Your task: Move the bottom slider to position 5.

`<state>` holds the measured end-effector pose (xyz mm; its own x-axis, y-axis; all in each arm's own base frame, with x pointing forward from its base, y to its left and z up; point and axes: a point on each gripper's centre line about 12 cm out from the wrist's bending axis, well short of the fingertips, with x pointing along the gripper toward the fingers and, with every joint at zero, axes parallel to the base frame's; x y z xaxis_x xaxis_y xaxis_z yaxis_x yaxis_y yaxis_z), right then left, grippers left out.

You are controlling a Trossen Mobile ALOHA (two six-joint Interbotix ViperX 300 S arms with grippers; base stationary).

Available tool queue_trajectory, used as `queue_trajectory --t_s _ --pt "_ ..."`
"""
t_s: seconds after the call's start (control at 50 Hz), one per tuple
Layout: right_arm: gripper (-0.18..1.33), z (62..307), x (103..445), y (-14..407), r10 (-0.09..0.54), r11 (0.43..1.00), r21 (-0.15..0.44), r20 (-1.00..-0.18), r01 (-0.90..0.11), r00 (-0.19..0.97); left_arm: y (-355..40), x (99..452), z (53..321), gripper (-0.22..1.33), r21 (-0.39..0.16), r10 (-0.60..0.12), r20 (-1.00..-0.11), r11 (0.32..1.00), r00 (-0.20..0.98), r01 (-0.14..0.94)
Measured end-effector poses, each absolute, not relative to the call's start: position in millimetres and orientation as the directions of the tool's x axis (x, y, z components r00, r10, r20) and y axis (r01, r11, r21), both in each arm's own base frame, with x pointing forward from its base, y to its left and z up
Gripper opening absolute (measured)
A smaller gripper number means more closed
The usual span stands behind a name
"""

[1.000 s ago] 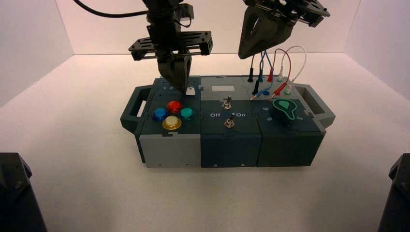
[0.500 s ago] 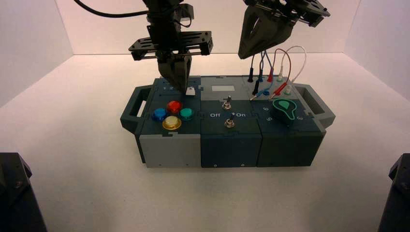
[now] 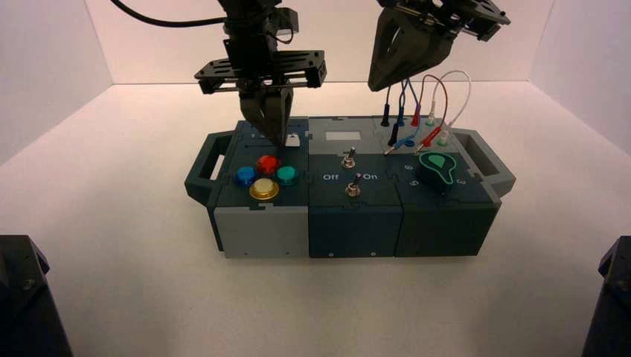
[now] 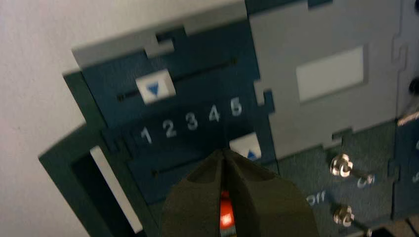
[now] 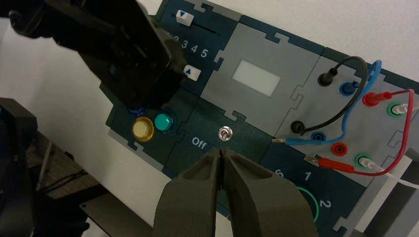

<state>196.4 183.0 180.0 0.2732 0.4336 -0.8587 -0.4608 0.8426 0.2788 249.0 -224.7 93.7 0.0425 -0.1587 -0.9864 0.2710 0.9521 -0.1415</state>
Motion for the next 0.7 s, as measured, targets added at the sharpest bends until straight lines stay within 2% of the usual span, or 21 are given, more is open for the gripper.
queue_trajectory --t_s 0.28,0.52,0.7 --pt "-0.14 183 195 182 0.437 0.841 0.282 -0.858 -0.463 0.271 -223 246 106 -0.16 -0.15 -0.172 -0.983 0.949 0.057 0.277" --pt "-0.14 186 194 182 0.442 0.838 0.284 -0.853 -0.465 0.276 -222 246 106 -0.16 -0.141 -0.165 -0.985 0.948 0.06 0.286" --pt "-0.14 187 194 182 0.443 0.838 0.283 -0.852 -0.467 0.279 -220 247 101 -0.16 -0.111 -0.137 -0.989 0.944 0.061 0.31"
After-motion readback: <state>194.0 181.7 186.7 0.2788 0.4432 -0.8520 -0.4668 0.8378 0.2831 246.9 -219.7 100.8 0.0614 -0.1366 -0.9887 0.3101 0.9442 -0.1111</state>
